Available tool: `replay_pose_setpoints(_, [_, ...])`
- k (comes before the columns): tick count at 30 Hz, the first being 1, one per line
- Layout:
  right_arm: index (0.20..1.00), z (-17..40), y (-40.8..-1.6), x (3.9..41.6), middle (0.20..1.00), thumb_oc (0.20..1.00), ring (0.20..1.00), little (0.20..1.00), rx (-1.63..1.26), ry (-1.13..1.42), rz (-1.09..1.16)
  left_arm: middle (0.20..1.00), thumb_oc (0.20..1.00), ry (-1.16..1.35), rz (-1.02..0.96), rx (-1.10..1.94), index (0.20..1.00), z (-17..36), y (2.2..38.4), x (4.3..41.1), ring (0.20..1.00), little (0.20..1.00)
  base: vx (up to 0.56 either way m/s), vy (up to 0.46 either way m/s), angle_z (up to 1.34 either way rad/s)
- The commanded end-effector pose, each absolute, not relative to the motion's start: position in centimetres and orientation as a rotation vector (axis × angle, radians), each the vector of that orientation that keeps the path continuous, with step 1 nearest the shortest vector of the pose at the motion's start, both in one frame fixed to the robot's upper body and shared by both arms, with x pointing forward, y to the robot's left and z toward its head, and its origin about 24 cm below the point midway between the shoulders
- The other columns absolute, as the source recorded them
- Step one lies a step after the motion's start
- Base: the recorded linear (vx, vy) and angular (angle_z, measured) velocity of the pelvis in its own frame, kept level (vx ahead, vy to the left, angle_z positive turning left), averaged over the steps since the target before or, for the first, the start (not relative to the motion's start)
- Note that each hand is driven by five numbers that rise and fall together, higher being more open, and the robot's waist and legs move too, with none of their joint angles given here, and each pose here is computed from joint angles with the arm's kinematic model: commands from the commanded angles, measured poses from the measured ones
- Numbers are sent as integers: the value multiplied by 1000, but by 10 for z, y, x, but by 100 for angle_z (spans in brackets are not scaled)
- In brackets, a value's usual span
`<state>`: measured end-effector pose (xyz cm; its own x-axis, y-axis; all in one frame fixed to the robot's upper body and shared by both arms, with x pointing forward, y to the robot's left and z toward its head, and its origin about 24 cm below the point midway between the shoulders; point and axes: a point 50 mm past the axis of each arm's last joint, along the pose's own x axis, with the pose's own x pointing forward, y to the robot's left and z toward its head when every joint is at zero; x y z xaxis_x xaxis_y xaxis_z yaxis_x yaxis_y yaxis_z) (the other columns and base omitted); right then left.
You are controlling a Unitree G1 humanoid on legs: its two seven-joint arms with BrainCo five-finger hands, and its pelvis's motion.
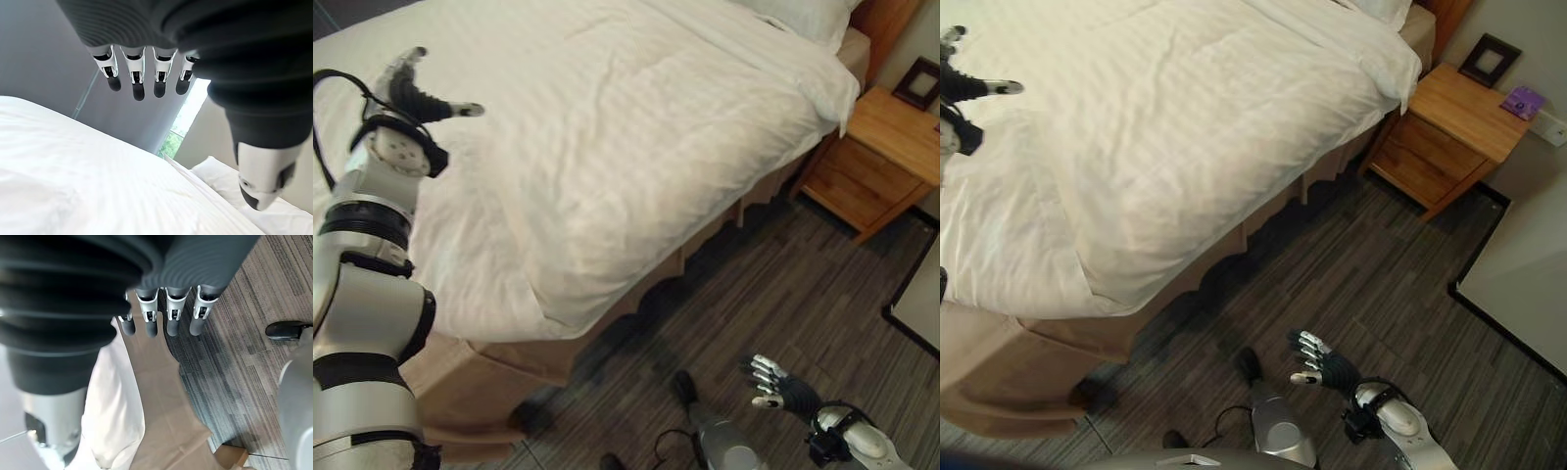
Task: Making the bed.
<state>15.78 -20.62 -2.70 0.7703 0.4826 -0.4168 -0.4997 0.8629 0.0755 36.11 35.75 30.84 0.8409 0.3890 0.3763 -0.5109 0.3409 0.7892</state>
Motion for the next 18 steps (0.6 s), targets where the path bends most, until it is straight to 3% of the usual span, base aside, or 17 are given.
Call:
replay_pose_setpoints(1, [1000, -4, -207, 176, 1000, 1000, 1000, 1000, -43, 318, 554, 1000, 1000, -248, 824, 1106, 1000, 376, 379, 328, 1000, 1000, 53, -38, 7])
replay_pose_setpoints(18, [1000, 5, -221, 179, 1000, 1000, 1000, 1000, -38, 295, 497, 1000, 1000, -88, 1011, 1187, 1000, 384, 420, 291, 1000, 1000, -25, -28, 13])
